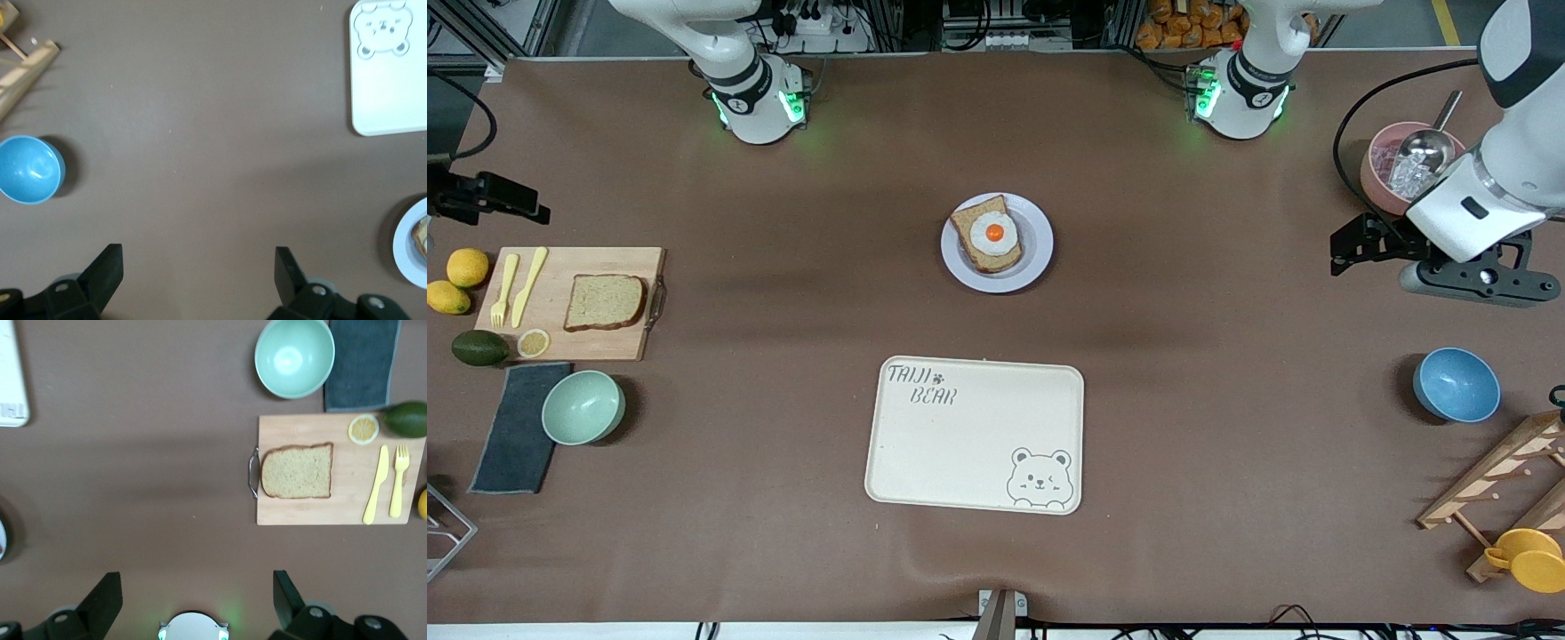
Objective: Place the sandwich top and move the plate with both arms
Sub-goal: 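Reach the right gripper to the bread slice on the cutting board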
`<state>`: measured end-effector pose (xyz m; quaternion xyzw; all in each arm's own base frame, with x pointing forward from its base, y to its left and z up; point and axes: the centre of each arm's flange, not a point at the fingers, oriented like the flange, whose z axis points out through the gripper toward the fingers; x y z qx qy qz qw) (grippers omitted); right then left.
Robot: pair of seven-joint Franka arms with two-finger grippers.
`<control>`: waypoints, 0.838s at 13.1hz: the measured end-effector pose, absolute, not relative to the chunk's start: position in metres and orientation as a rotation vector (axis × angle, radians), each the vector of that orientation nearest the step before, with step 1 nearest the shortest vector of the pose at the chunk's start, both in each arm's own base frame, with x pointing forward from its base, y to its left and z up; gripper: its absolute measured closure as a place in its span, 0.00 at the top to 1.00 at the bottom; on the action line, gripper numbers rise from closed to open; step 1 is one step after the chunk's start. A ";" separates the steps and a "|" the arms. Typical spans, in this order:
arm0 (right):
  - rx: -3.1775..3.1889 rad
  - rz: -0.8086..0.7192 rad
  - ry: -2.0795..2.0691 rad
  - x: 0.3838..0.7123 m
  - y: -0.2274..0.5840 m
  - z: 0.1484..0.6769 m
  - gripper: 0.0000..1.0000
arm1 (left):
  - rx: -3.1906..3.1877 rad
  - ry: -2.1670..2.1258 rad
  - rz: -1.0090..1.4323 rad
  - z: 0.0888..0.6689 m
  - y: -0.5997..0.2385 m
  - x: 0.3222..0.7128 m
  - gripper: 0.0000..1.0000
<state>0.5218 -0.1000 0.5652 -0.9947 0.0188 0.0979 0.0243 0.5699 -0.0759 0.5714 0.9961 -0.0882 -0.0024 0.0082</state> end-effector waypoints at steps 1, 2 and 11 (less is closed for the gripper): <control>-3.069 0.320 0.089 0.520 -0.113 0.546 1.00 | 3.114 -0.273 -0.049 0.568 -0.075 0.568 1.00; -3.061 0.325 0.106 0.518 -0.128 0.527 1.00 | 3.114 -0.271 -0.080 0.565 -0.073 0.566 1.00; -2.926 0.399 0.102 0.495 -0.247 0.408 0.99 | 3.054 -0.236 -0.291 0.502 -0.073 0.552 1.00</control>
